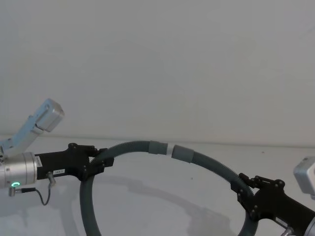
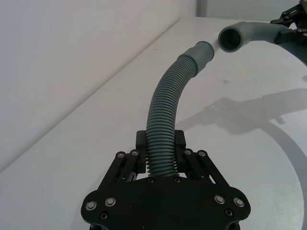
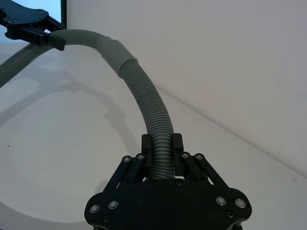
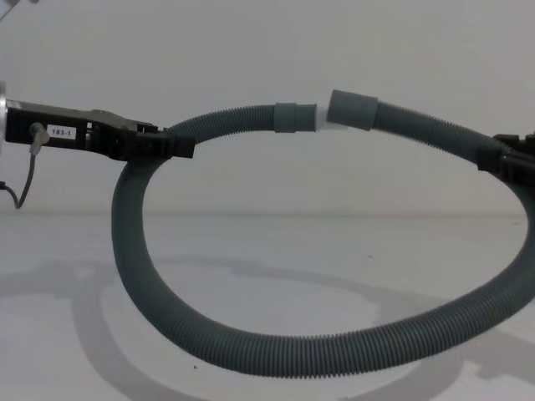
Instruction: Use both hands to pick up one end of the pipe from the table, align the ends, and insert them.
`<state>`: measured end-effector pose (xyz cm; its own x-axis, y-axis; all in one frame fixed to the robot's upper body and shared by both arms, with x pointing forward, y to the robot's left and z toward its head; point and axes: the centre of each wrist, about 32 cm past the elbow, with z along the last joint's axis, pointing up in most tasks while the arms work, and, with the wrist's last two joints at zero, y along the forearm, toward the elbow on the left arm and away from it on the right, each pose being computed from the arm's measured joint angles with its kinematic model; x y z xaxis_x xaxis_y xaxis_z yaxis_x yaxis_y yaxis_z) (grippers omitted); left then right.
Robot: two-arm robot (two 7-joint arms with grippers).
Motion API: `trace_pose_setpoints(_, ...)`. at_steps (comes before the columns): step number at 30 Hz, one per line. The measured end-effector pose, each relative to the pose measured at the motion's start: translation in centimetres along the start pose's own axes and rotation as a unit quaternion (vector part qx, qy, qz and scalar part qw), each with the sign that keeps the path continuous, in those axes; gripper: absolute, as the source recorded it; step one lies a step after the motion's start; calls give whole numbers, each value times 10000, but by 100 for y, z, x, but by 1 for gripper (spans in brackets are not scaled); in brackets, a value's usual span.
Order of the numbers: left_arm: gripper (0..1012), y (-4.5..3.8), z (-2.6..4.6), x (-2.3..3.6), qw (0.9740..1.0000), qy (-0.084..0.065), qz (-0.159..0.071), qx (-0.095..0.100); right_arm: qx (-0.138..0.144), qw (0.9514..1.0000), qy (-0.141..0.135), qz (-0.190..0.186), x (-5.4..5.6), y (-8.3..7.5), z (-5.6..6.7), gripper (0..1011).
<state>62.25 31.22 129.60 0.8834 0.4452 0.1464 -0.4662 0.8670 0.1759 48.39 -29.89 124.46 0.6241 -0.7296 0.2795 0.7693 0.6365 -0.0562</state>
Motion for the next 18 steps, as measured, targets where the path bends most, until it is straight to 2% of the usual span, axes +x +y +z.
trace_pose_setpoints(18,301,146,24,-62,9997,-39,222,-38,81,9999,-50,-104,55,-171,33,221)
